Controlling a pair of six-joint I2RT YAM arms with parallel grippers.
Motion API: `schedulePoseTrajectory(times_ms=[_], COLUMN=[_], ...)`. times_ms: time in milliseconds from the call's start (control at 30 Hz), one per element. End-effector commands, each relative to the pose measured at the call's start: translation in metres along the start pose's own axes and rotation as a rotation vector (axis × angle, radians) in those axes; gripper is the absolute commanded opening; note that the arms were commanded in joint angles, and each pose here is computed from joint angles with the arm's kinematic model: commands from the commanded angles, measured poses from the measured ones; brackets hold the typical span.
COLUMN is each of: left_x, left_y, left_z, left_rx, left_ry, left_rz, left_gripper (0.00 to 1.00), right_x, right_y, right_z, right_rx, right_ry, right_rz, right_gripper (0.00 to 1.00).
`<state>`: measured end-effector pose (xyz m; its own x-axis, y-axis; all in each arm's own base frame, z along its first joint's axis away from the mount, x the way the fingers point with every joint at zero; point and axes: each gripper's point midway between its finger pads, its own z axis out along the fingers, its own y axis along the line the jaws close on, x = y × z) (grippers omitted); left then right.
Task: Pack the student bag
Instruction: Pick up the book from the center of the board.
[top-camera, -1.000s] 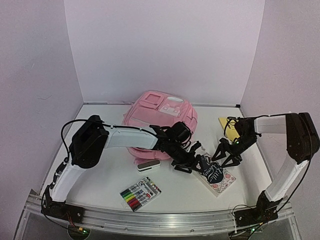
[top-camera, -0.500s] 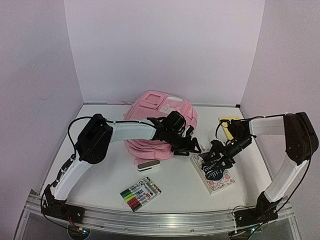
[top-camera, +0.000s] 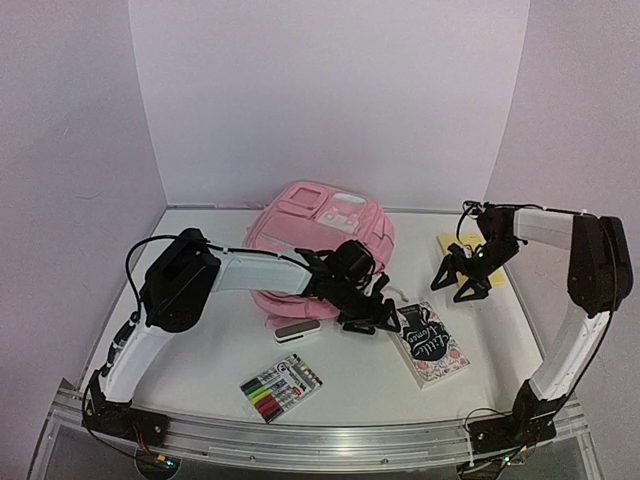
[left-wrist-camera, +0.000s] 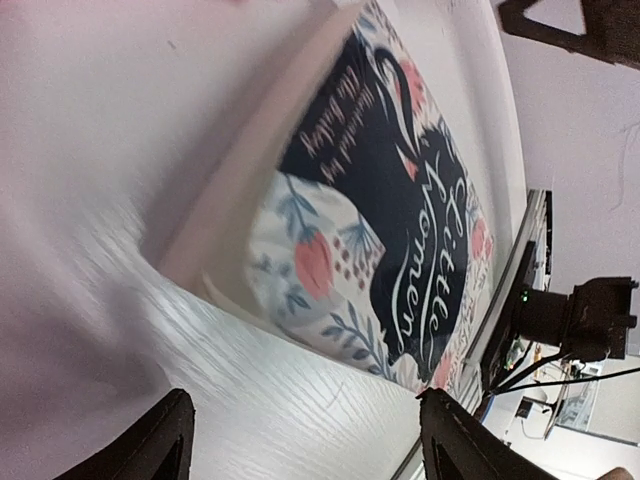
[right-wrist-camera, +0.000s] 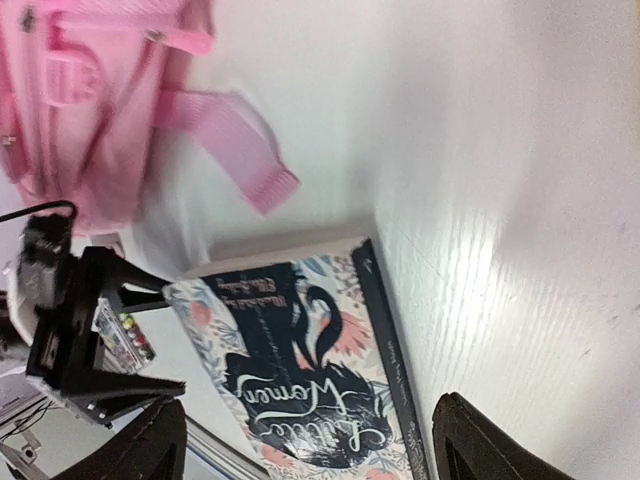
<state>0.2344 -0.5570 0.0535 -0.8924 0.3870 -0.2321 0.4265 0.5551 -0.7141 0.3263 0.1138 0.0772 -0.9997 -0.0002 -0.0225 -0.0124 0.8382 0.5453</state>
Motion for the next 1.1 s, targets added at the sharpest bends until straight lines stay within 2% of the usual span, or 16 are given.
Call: schedulePoseTrajectory(times_ms=[0,133,233,433,700,967,1067], left_x=[-0.002,-0.009,-0.015,-0.033,-0.053,-0.045,-0.045], left_y=[-0.025,-0.028,-0.034,-0.042,-0.094,-0.093,-0.093], left_z=[0.001,0.013,0.018,0.012,-0.03,-0.02,-0.02], left_rx=[0.054,0.089,0.124,0.194,0.279,0.307,0.312], left_ry=[0.006,0.014,0.011,-0.028,-0.12,-0.066,-0.069], left_rz=[0.039,0.036,0.036,0.02,0.152,0.142,0.148], left_gripper=[0.78,0.78,0.77,0.71,0.51,0.32,0.32], right_x=[0.039,0.063,0.071,0.083,0.077,0.069,0.065], right_y=[-0.006,-0.018,-0.009,0.013,0.017,0.023,0.028], right_z=[0.02,0.046,0.05,0.061,0.067,0.067,0.065], right_rx=[-0.023,-0.048,-0.12,-0.234,-0.256,-0.294,-0.315], right_ry=[0.148,0.204,0.229,0.272,0.273,0.27,0.262], right_rz=[0.064,0.177,0.222,0.241,0.243,0.241,0.231], right_gripper=[0.86,0.86,0.85,0.71,0.67,0.66,0.66])
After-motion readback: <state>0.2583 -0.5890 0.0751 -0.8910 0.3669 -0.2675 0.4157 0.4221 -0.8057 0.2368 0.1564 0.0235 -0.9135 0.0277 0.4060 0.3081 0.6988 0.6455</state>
